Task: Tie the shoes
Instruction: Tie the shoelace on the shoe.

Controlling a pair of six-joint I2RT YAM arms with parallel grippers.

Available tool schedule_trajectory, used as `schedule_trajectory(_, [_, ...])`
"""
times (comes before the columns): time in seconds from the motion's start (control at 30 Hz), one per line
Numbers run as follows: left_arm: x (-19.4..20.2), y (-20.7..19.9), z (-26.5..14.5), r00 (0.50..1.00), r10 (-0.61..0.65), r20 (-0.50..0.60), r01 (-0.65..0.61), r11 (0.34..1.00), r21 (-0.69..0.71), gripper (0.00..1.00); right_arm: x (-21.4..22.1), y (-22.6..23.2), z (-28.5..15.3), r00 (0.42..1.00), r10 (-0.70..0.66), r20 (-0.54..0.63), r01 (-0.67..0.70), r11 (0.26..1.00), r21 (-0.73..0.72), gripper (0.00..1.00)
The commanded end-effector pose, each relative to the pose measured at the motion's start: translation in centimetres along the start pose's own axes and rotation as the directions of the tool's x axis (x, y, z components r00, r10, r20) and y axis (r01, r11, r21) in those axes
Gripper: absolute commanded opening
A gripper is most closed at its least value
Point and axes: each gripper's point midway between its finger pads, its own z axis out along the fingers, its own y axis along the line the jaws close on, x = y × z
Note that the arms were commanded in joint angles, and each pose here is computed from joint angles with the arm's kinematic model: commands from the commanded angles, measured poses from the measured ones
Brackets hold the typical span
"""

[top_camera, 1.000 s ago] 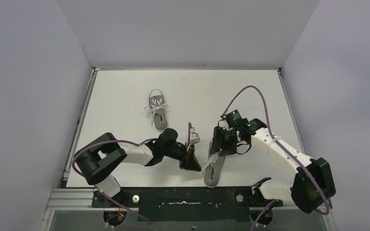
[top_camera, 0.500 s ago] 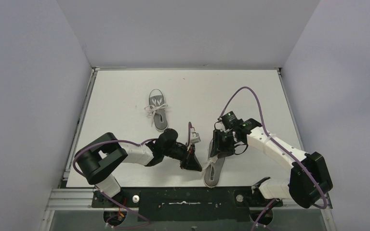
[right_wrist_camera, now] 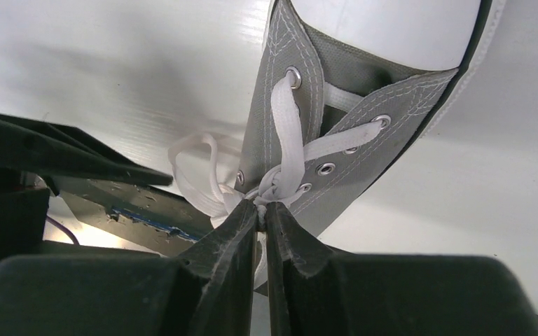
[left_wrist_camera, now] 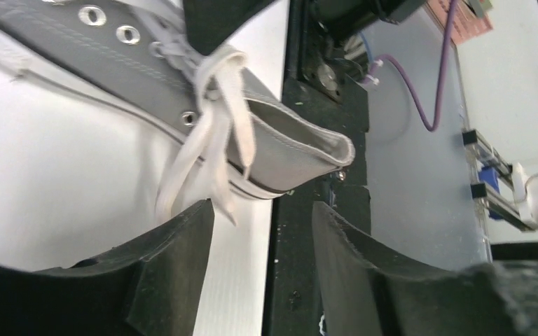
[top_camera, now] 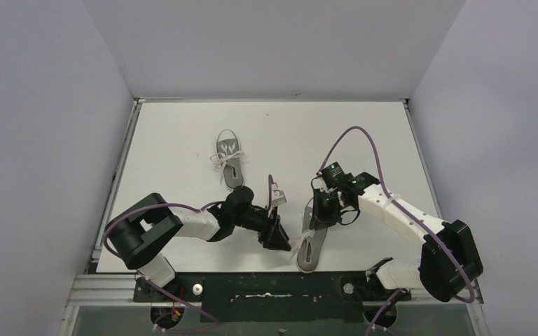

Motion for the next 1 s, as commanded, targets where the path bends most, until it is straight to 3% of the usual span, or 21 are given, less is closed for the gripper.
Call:
schedule_trajectory(0.0, [-2.9, 0.5, -1.3, 0.993, 0.101, 0.067, -0.097, 0.993, -0.072, 0.53, -0.6, 0.6, -0.7, 0.999, -0.010, 0.044, 0.011, 1.000, -0.020, 0.12])
schedule_trajectory(0.13, [-3.5, 2.5, -1.6, 0.987, 0.154, 0.047, -0.145, 0.978, -0.151, 0.57, -0.6, 0.7, -0.8, 0.999, -0.014, 0.044, 0.016, 1.000, -0.026, 0.12])
schedule_trajectory(0.27, [-3.1, 3.4, -0.4, 0.986, 0.167, -0.005, -0.167, 0.980, -0.112, 0.58, -0.8, 0.9, -0.9, 0.999, -0.012, 0.050, 0.014, 0.999, -0.034, 0.13])
schedule_trajectory(0.6, [-3.7, 4.4, 2.7, 0.982, 0.187, 0.010, -0.187, 0.982, -0.035, 0.59, -0.7, 1.2, -1.3, 0.999, -0.012, 0.052, 0.014, 0.999, -0.051, 0.15])
schedule_trajectory(0.77, [-3.2, 4.5, 3.9, 0.983, 0.183, -0.002, -0.183, 0.983, 0.005, 0.49, -0.7, 1.4, -1.3, 0.999, -0.009, 0.053, 0.012, 0.998, -0.059, 0.14])
schedule_trajectory(0.9, [-3.0, 4.4, 4.3, 0.987, 0.159, 0.008, -0.159, 0.987, 0.032, 0.19, -0.7, 1.2, -1.4, 0.998, -0.001, 0.056, 0.004, 0.999, -0.054, 0.10])
schedule_trajectory(0.97, [-2.5, 4.5, 4.1, 0.989, 0.149, 0.010, -0.149, 0.989, 0.022, 0.12, -0.7, 0.8, -1.5, 0.998, 0.009, 0.055, -0.006, 0.999, -0.045, 0.07])
